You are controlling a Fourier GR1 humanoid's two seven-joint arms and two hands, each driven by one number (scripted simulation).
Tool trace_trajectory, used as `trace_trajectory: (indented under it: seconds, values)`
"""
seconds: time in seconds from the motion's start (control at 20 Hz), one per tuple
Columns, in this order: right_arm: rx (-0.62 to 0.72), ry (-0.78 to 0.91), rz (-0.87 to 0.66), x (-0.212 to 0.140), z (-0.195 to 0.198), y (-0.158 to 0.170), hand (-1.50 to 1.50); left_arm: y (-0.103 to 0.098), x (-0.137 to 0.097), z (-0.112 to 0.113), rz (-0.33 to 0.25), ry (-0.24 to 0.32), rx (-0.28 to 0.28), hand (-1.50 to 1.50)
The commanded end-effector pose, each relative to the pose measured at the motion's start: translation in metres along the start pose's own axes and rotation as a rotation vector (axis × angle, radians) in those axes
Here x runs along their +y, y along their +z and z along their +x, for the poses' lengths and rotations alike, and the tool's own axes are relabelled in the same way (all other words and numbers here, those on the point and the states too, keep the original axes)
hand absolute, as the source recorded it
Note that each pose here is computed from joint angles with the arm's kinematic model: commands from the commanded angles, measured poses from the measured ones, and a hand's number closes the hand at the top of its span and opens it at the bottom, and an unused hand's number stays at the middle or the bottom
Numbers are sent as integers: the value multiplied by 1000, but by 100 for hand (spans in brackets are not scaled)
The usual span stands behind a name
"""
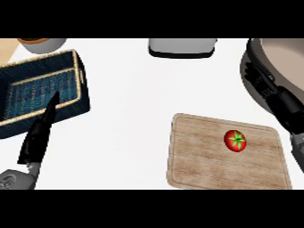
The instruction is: Pick the tomato from the cutting board and place it in the pot
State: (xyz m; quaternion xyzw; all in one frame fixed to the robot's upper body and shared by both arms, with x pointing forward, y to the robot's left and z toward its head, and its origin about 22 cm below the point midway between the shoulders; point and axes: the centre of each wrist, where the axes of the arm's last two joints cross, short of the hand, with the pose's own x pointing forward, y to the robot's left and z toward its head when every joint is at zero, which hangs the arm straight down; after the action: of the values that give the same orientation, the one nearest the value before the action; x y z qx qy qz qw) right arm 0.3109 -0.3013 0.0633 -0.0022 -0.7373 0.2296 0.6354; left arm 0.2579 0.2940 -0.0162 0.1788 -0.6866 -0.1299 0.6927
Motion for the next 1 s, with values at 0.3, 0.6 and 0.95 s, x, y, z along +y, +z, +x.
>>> trace_trajectory:
  seconds: [0.3,0.6,0.95]
  values:
    - [321,516,-283,-38,-23,45,150,16,-29,-3,-183,180,139,0]
    - [-155,207,-811,55,-8,26,-150,27,-27,-1,-241,272,203,0]
    - [-5,245,-718,78,14,67,-150,14,-28,16,-294,290,213,0]
